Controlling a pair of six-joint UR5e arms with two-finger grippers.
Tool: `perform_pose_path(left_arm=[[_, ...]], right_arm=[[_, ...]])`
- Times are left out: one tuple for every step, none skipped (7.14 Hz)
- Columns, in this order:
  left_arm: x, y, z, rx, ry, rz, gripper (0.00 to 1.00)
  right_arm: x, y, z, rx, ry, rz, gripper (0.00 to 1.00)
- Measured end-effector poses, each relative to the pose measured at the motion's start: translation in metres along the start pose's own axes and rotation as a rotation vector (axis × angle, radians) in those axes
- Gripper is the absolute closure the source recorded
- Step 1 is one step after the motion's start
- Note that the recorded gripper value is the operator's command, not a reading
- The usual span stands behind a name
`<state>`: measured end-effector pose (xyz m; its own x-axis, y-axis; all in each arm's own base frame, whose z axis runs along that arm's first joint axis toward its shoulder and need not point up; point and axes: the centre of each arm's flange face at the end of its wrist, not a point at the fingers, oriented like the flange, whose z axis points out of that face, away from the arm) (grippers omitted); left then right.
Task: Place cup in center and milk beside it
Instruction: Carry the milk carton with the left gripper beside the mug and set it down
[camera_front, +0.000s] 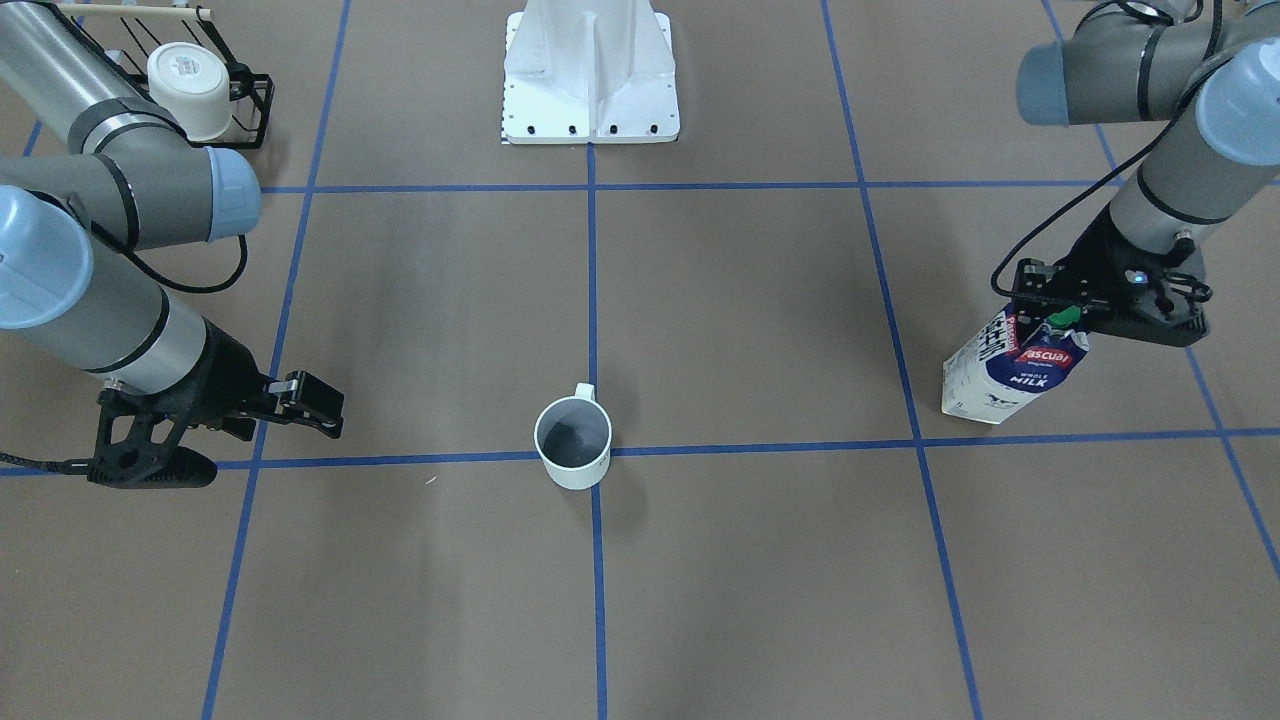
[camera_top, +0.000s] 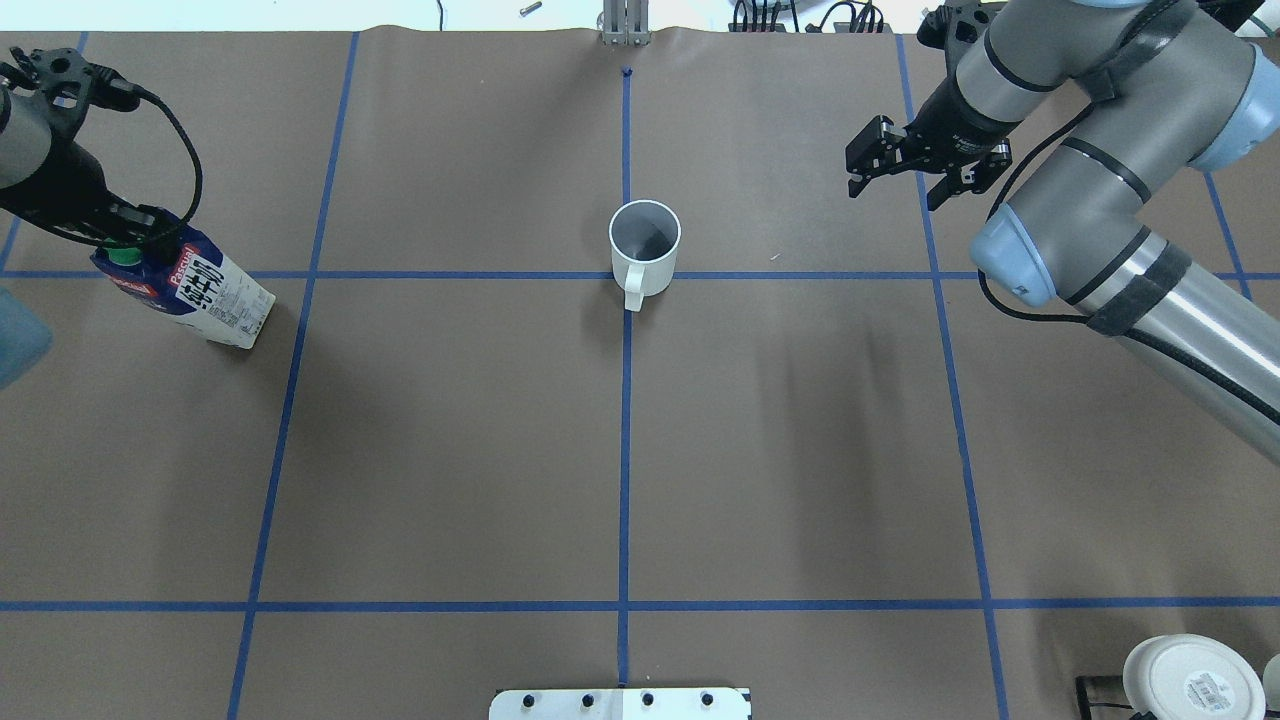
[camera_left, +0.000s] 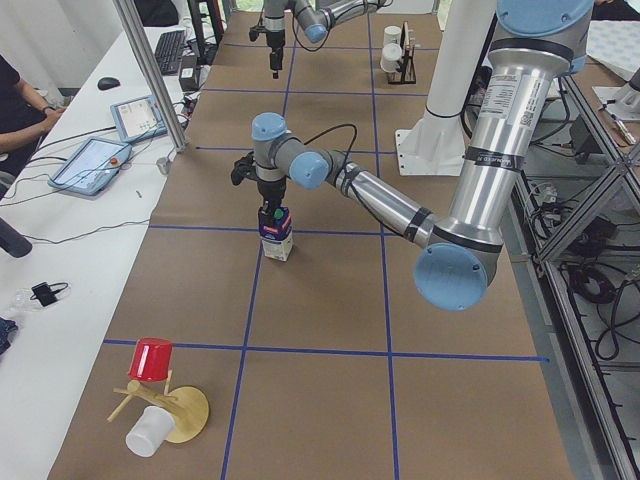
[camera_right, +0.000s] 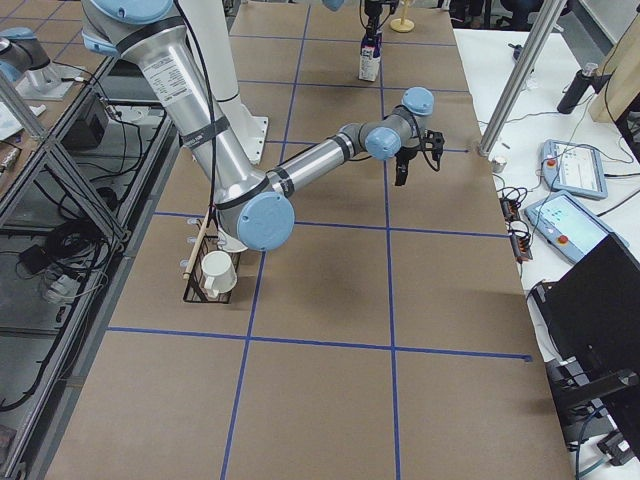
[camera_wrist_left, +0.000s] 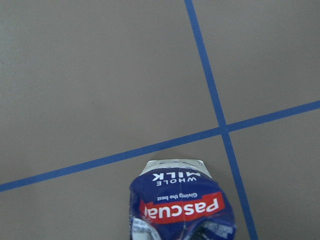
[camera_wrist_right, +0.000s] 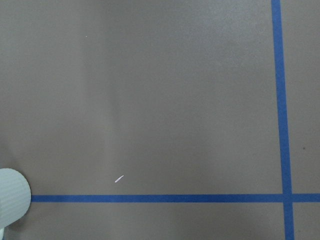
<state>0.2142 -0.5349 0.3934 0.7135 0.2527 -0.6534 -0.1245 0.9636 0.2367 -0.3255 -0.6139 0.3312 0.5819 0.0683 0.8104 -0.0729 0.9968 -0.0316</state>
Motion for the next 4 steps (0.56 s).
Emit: perform_pose_path(left_arm=[[0.02, -0.013, -0.02, -0.019, -0.003, -0.016, 1.0], [0.048, -0.035, -0.043, -0.043, -0.009, -0.038, 1.0], [0.075, -0.059, -0.063, -0.055, -0.013, -0.072, 1.0], [0.104, -0.086, -0.074, -0.057, -0.01, -0.125, 1.0]], right_arm=[[-0.001, 0.001, -0.001, 0.001, -0.002, -0.002, 0.0], [-0.001, 0.002, -0.002, 0.001, -0.004, -0.003, 0.0], [-0.001, 0.003, -0.002, 0.001, -0.004, -0.003, 0.0], [0.0, 0.003, -0.002, 0.0, -0.004, -0.003, 0.0]])
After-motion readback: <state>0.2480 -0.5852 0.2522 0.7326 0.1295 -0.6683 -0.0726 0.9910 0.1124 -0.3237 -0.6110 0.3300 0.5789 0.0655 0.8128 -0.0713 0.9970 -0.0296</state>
